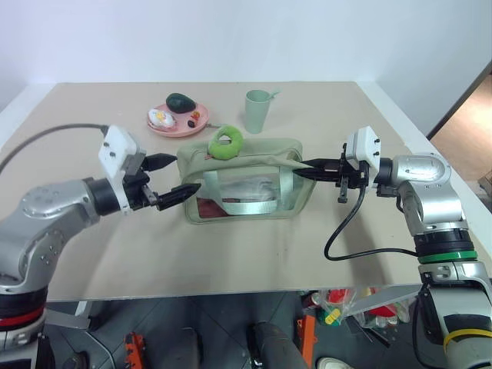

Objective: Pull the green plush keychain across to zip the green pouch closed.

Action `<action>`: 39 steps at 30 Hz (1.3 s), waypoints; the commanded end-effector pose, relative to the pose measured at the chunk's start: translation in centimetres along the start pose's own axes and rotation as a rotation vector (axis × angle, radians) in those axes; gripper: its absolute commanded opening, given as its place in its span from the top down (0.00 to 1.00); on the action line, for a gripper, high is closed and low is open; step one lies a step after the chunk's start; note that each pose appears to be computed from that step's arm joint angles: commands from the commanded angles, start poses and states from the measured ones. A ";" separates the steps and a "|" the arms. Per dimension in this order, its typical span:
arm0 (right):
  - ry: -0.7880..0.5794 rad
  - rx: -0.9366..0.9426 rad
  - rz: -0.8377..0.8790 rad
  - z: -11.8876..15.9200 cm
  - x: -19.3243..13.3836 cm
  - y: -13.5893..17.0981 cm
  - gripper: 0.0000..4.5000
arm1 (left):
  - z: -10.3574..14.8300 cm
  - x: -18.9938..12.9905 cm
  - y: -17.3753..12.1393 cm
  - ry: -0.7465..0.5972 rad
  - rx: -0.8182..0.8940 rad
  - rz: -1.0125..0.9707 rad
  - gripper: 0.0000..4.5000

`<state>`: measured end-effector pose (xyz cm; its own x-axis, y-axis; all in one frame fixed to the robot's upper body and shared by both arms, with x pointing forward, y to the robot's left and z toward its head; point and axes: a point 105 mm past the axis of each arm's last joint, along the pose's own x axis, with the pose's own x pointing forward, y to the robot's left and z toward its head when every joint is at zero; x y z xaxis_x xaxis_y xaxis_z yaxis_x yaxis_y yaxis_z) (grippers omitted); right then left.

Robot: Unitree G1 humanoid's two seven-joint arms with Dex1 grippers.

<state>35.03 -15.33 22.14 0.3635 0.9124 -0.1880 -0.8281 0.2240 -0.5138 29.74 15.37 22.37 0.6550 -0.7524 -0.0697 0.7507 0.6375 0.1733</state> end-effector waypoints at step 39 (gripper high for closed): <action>-0.070 0.424 0.016 8.5 10.1 -5.4 0.02 | -0.9 2.6 -1.5 -0.113 -0.007 0.017 1.00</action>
<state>39.42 -4.69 28.63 0.3158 0.9386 -0.1393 -0.9480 0.3059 -0.0877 30.97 13.53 20.55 0.6812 -0.7316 0.0272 0.7226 0.6779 0.1357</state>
